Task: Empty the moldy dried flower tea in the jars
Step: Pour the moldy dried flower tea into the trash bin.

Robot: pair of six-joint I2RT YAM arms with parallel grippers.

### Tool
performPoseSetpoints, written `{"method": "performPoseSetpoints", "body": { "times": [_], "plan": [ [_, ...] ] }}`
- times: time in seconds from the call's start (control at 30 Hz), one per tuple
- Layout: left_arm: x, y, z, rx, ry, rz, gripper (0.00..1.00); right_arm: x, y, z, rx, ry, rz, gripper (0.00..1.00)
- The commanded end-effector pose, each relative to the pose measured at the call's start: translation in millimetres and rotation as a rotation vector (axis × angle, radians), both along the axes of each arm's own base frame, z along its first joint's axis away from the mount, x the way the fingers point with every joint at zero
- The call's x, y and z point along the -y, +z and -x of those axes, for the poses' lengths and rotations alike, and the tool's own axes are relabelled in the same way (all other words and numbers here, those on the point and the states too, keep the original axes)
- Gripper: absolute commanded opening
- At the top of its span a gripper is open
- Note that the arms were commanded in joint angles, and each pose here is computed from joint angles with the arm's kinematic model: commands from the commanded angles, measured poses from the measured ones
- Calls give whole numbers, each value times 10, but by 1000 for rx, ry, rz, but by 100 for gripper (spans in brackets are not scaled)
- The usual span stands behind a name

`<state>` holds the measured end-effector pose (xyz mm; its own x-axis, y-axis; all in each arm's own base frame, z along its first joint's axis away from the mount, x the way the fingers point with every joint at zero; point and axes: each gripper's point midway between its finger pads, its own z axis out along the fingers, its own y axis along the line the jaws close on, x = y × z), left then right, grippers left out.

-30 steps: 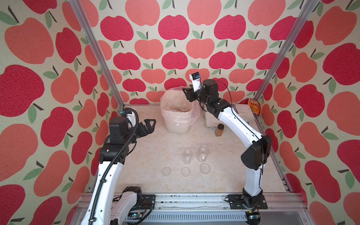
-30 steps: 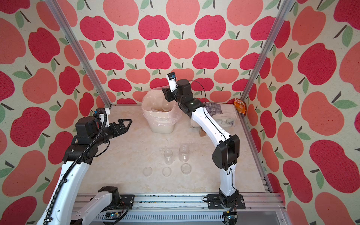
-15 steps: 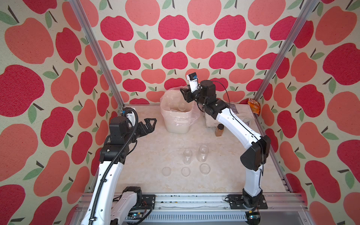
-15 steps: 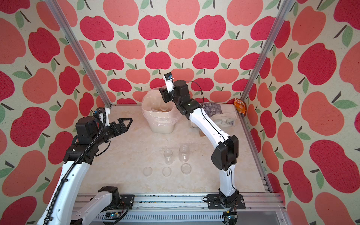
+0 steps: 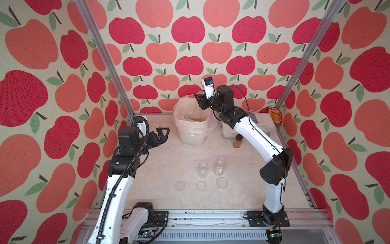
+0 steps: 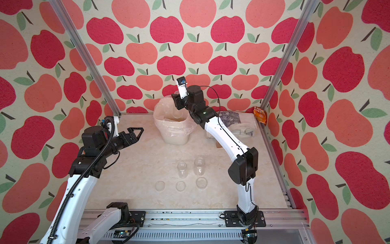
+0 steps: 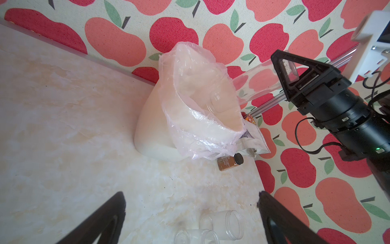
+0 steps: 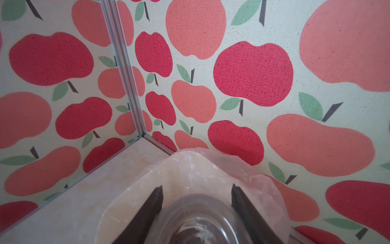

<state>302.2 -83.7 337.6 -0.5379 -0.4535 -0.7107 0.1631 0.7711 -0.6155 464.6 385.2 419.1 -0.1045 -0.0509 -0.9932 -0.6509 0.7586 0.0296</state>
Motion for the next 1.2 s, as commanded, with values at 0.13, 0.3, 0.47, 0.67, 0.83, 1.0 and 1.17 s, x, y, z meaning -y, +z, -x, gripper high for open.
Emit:
{"method": "performPoseSetpoints", "body": {
  "times": [0.13, 0.3, 0.47, 0.67, 0.83, 1.0, 1.17],
  "plan": [
    [33, -16, -48, 5, -18, 19, 100, 48, 74, -28, 3, -37, -3, 10],
    [47, -13, -56, 7, -26, 22, 99, 174, 106, -110, 21, -92, 6, 4],
    [54, -27, -75, 4, -30, 20, 99, 143, 85, -91, -71, -20, -119, 2],
    [60, -51, -88, 0, -33, 23, 99, 75, 99, -53, 74, -106, 74, 0],
    [62, -71, -99, -1, -34, 25, 100, 129, 118, -99, -114, 17, -218, 0],
    [59, -79, -84, -2, -33, 23, 99, -35, 129, 31, 167, -136, 148, 0],
    [60, -88, -87, 1, -33, 24, 99, 99, 111, -65, -84, 10, -200, 0]
  ]
}}
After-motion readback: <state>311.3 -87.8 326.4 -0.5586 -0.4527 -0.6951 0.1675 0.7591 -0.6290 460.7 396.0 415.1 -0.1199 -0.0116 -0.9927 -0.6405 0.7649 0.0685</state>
